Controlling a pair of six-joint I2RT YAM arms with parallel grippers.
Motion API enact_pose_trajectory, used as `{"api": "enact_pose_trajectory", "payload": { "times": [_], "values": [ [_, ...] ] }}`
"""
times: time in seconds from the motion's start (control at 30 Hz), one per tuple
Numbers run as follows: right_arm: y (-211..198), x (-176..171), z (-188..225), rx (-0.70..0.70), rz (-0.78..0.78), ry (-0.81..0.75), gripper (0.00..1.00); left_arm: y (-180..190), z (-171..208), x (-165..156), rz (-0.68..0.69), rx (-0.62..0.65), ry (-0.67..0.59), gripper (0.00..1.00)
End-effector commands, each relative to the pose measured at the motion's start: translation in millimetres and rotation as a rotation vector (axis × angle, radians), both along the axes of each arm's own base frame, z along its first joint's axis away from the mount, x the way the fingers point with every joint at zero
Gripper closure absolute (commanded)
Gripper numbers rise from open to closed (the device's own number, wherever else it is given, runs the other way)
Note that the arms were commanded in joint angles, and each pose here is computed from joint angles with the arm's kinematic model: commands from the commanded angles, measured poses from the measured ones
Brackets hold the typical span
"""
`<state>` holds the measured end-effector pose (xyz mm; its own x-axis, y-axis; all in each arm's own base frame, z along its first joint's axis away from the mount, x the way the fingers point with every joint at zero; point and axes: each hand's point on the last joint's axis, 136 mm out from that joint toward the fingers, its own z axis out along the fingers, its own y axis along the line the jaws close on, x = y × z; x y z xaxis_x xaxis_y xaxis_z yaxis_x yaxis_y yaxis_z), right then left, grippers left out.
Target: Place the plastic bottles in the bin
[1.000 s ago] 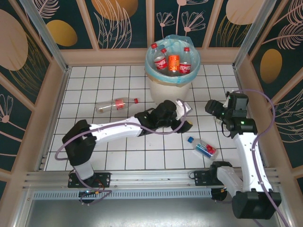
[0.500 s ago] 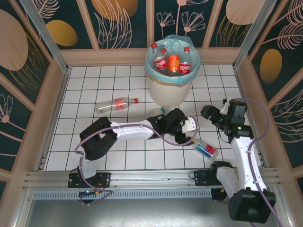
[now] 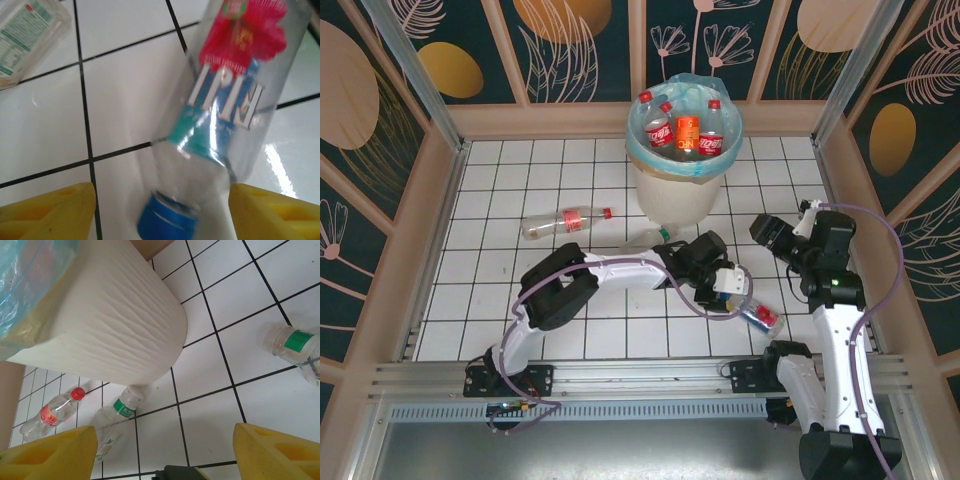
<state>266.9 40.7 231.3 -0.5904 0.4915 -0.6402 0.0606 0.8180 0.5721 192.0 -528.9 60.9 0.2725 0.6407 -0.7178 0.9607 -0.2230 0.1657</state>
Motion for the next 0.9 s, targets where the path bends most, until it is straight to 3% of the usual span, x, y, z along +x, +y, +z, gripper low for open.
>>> {"api": "enact_pose_trajectory", "payload": {
  "times": [0.0,0.3,0.87],
  "values": [
    [3.1,-5.2,11.0,-0.003,0.024,-0.023,0.28,8.7,-19.5,-11.9,-0.070,0.071,0.024,0.33],
    [8.3,-8.6,5.2,0.028,0.041,-0.028,0.31,8.7,-27.9,-16.7,-0.078,0.088,0.067,0.44],
    [8.0,-14.0,2.0,0.010,0.047,-0.027,0.31,-12.6,-14.5,-22.9,-0.048,-0.017,0.166,0.45]
  ]
}}
